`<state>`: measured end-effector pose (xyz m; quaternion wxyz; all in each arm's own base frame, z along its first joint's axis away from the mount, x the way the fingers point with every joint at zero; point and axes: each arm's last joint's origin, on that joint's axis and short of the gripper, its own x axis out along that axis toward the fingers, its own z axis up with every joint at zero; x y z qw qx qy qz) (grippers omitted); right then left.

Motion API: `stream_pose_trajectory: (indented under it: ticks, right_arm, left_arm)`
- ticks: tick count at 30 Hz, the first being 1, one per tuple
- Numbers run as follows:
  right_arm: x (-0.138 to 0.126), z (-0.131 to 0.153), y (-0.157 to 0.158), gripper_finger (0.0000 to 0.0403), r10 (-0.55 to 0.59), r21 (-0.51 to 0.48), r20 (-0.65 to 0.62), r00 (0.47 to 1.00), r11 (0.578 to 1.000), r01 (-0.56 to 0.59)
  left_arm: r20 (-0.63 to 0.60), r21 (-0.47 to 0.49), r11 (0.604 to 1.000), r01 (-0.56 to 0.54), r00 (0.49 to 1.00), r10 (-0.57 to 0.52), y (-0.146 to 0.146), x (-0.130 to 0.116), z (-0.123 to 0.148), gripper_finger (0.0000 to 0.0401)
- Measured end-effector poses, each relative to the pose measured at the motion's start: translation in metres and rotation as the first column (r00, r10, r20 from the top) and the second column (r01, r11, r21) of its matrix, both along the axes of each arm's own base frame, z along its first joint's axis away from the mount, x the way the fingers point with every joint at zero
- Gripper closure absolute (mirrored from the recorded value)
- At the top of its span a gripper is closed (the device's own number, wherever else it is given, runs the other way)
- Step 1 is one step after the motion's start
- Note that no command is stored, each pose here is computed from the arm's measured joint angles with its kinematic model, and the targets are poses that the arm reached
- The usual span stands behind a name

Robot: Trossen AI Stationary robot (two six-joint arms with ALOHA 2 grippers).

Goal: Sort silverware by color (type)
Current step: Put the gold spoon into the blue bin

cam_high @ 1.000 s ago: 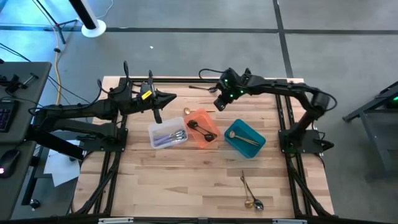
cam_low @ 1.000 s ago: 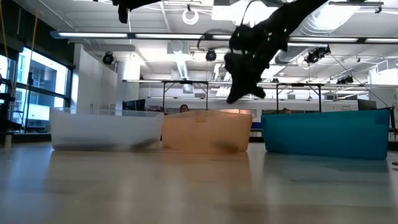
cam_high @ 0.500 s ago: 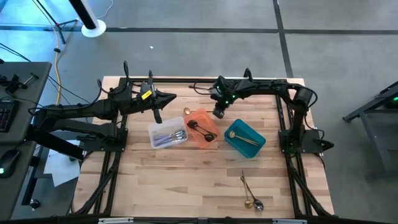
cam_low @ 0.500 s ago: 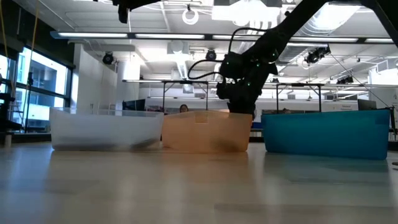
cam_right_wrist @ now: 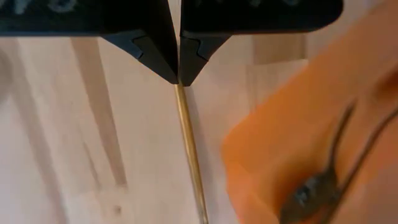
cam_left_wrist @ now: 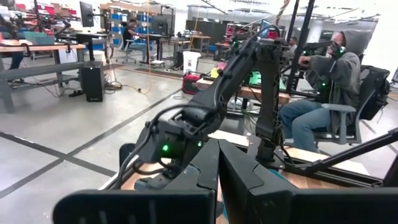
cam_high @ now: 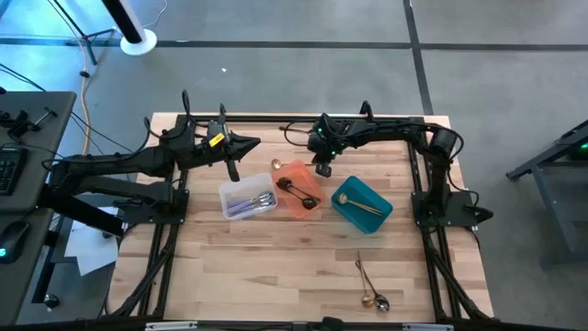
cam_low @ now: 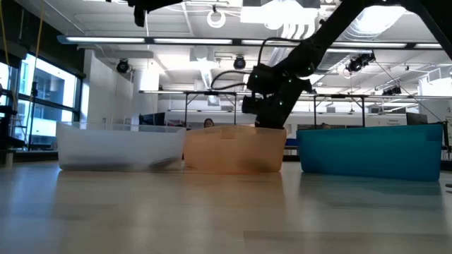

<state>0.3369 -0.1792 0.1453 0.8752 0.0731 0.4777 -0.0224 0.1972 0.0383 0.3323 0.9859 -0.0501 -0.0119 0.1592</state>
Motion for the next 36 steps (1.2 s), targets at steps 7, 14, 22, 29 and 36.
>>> stream_pose_trajectory:
  ticks: [7, 14, 22, 29, 36]
  right_arm:
    - [0.005, -0.01, -0.002, 0.0403, -0.001, -0.004, 0.015, 1.0, 1.0, 0.001]
    - [0.005, -0.009, -0.003, 0.0403, -0.026, -0.011, 0.013, 1.0, 1.0, 0.026]
    - [0.005, -0.009, -0.002, 0.038, 0.038, 0.003, 0.034, 0.999, 0.999, -0.038]
    - [0.003, -0.011, -0.003, 0.0291, 0.03, -0.038, -0.008, 1.0, 0.999, -0.03]
    - [0.007, -0.017, -0.004, 0.0251, 0.049, -0.077, -0.001, 0.999, 0.996, -0.049]
  left_arm:
    - [0.0, 0.0, 1.0, -0.001, 1.0, 0.001, 0.0, 0.0, 0.0, 0.0401]
    - [0.0, -0.002, 1.0, -0.001, 1.0, 0.001, 0.0, 0.0, 0.0, 0.0401]
    - [-0.001, -0.001, 1.0, -0.001, 1.0, 0.001, 0.0, 0.0, 0.0, 0.0401]
    - [-0.001, -0.001, 1.0, -0.002, 1.0, 0.002, 0.0, 0.0, 0.0, 0.0401]
    - [0.003, -0.013, 1.0, -0.002, 1.0, 0.002, 0.0, 0.0, 0.0, 0.0401]
